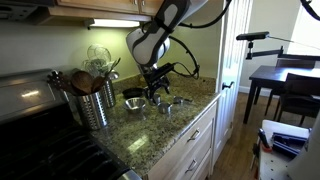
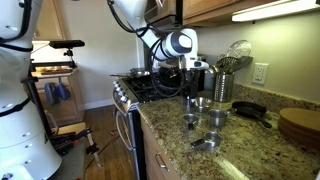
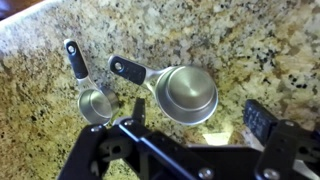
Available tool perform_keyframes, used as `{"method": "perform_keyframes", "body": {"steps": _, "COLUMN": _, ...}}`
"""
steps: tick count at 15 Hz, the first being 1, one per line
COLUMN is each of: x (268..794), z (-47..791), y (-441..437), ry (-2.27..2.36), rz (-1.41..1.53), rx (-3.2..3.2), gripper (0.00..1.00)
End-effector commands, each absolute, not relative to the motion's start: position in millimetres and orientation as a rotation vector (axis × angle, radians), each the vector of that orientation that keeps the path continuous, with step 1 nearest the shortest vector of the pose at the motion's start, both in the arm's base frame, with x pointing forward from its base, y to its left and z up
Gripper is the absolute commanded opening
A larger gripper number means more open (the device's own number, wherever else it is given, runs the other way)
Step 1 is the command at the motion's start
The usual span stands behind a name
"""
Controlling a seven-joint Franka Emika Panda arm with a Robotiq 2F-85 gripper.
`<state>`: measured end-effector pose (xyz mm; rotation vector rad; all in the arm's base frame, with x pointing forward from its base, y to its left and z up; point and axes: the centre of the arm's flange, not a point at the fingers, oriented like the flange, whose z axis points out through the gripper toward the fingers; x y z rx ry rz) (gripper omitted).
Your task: Unstack the metal pots
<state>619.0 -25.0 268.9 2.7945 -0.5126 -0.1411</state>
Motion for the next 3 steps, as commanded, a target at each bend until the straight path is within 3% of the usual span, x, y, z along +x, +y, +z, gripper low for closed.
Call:
{"method": "perform_keyframes", "body": {"steps": 1, "x": 619.0, "z": 271.8, "y": -26.8, "ry": -0.512, "rz": -0.134, "rx": 2.8, "gripper": 1.0}}
{"method": "perform_keyframes", "body": {"steps": 3, "x": 618.1, "z": 274.1, "y": -27.3, "ry": -0.51, "rz": -0.131, "rx": 2.804, "gripper": 1.0}}
